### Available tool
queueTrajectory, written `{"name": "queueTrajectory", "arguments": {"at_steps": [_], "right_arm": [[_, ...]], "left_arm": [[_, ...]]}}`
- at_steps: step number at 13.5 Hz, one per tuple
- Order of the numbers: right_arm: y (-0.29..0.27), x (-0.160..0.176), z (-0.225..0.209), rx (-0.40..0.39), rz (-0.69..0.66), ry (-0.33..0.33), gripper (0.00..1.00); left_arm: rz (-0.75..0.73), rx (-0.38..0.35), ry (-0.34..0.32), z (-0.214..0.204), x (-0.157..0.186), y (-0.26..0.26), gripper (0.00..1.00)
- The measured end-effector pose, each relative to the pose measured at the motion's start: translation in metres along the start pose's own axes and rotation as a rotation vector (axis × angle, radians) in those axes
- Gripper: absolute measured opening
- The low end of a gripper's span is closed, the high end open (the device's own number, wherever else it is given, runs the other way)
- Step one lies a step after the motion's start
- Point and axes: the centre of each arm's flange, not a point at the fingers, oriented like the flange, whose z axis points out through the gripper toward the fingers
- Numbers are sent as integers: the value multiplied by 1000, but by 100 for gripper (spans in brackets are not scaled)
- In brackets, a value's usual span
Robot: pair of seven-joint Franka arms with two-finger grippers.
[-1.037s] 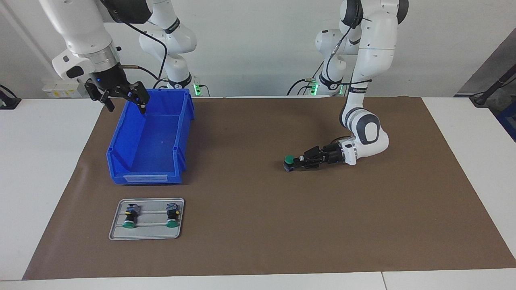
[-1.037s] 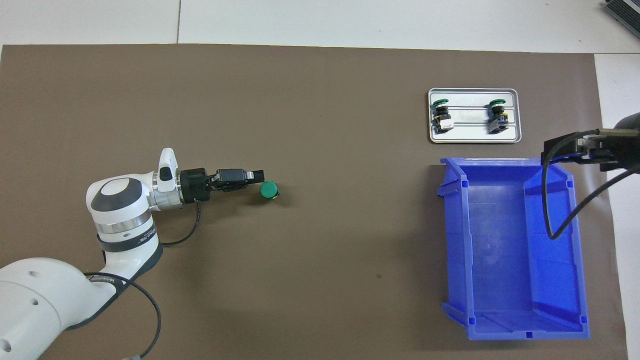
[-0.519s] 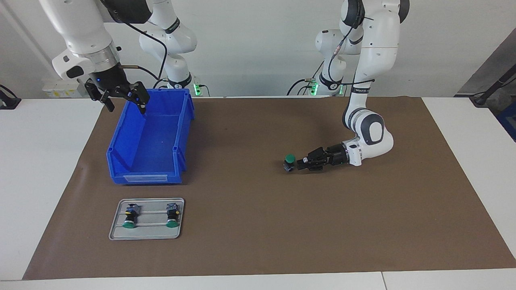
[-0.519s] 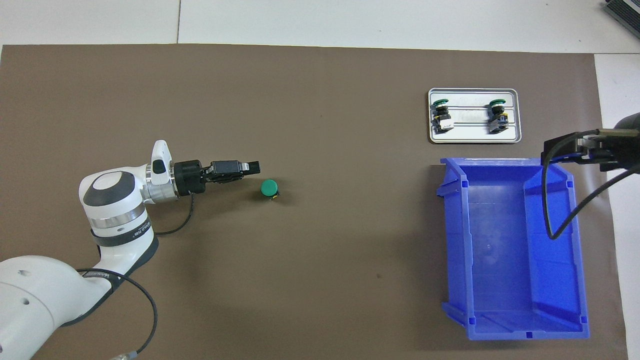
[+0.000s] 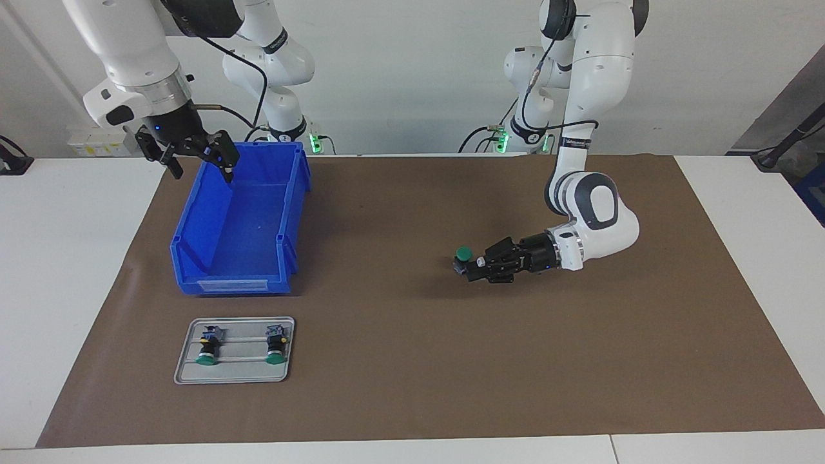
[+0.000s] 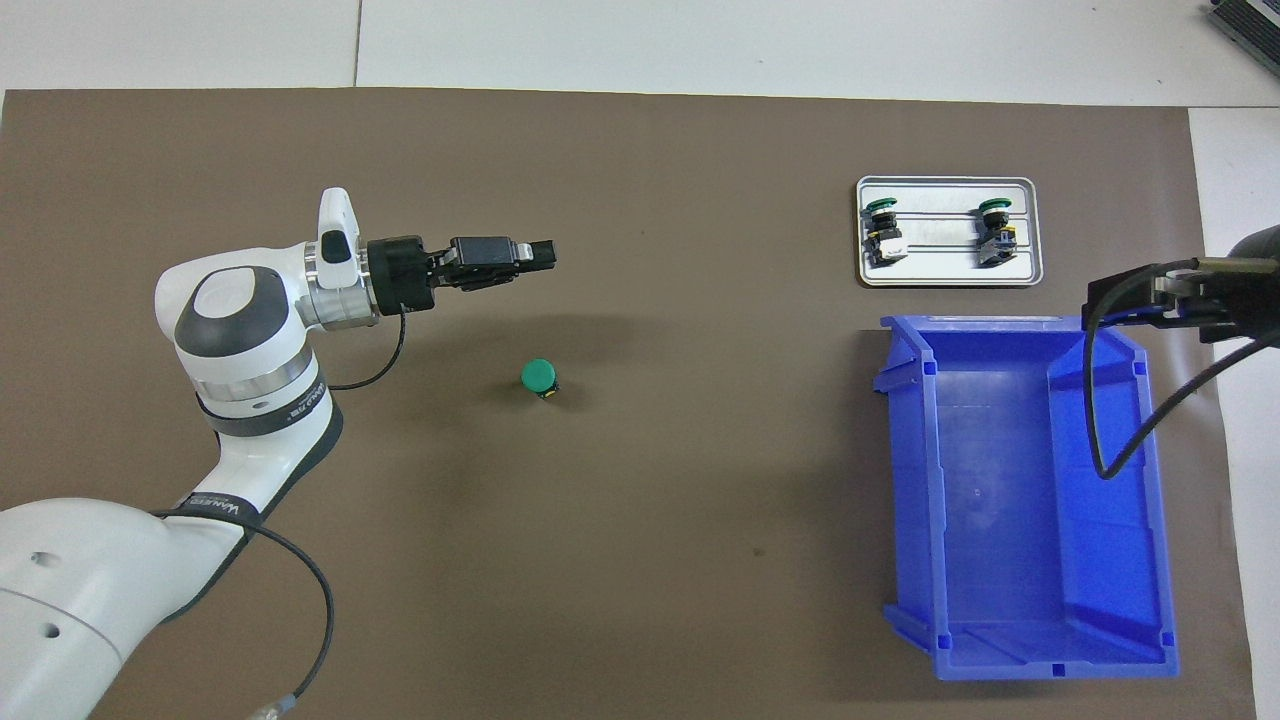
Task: Place and press button with both arms
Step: 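Draw the open left gripper back away from the button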
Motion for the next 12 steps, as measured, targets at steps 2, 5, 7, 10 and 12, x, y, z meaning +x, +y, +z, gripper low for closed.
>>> {"name": "queueTrajectory", "arguments": {"at_steps": [2, 5, 7, 10, 12], "right_arm": [[0, 0, 0, 0, 0, 0, 100], [0, 0, 0, 0, 0, 0, 100], [0, 0, 0, 0, 0, 0, 100], [0, 0, 0, 0, 0, 0, 100], [0, 0, 0, 0, 0, 0, 100]], "left_arm": [[-20, 92, -39, 30, 6, 36, 36], [-31, 234, -45, 63, 8, 75, 37], [-22, 350, -47, 76, 7, 90, 37], [-17, 510, -46, 68, 13, 100, 38], [-5, 616, -29, 52, 20, 109, 38]]}}
